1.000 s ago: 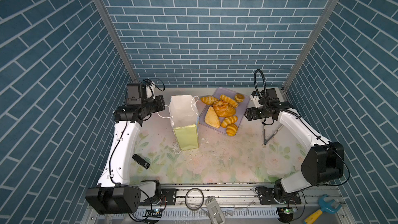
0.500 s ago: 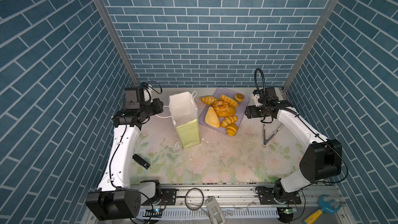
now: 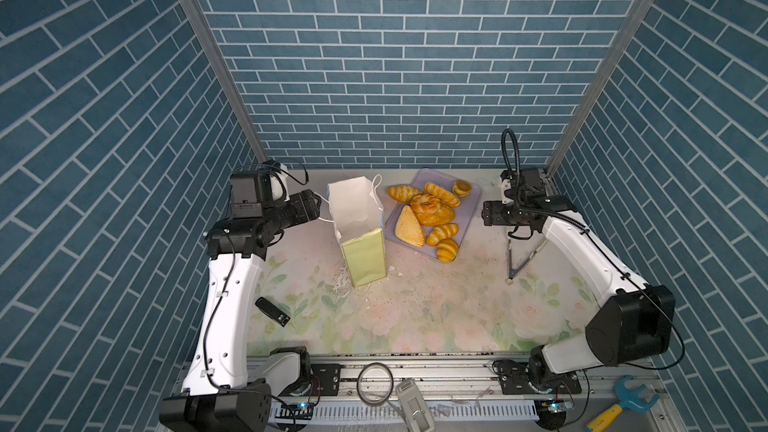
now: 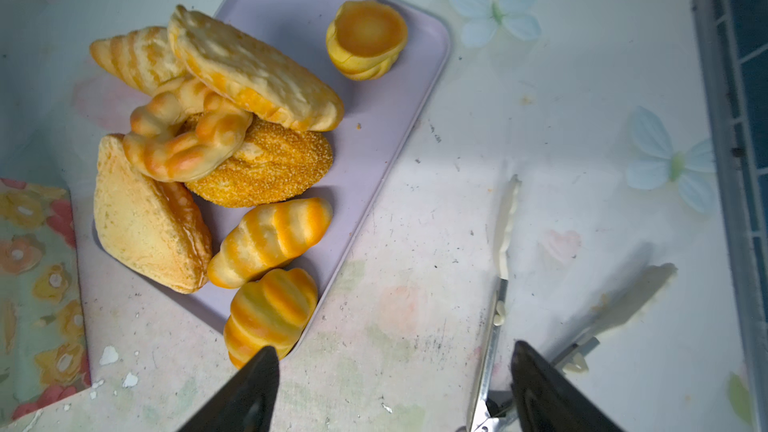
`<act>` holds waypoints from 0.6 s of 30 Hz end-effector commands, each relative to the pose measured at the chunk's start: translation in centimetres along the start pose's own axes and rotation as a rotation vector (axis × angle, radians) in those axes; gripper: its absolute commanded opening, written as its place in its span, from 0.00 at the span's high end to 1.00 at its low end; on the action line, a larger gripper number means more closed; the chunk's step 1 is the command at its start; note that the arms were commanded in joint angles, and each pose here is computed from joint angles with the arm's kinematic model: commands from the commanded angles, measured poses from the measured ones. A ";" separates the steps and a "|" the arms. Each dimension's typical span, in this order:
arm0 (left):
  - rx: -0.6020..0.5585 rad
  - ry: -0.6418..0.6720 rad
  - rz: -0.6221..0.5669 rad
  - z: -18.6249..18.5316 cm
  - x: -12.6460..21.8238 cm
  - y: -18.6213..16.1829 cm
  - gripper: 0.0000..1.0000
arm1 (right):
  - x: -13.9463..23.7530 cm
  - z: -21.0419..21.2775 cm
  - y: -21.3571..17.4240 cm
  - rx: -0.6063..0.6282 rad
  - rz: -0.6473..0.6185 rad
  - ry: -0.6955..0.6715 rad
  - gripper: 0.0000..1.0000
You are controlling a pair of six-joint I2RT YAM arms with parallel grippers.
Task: Place the fake bread into the paper bag
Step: 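Lower the right gripper down onto the metal tongs lying on the table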
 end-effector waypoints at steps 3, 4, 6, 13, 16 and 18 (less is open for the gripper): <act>-0.041 -0.017 -0.081 -0.9 2.1 1.5 0.18 | 1.1 -1.8 -3.1 -0.098 0.070 -0.149 0.11; -0.055 -0.020 -0.095 -1.0 2.2 1.8 0.17 | 1.0 -2.0 -3.6 -0.120 0.079 -0.161 0.10; -0.066 -0.022 -0.114 -1.1 2.0 2.4 0.17 | 1.0 -2.5 -4.6 -0.175 0.085 -0.173 0.10; -0.059 -0.064 -0.122 -1.4 0.9 3.1 0.16 | 0.0 -5.0 -7.8 -0.349 0.166 -0.226 0.09; -0.085 -0.059 -0.112 -1.3 1.0 2.8 0.16 | -0.8 -5.9 -8.9 -0.415 0.186 -0.213 0.09; -0.102 -0.050 -0.100 -1.3 1.2 2.6 0.16 | -1.4 -6.2 -9.3 -0.437 0.181 -0.207 0.09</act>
Point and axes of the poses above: each gripper's point midway between its finger pads, its own x axis back along the fingers, its own z axis along the line the jaws close on, y = z × x, the point moved 8 cm from there along x, back along the fingers
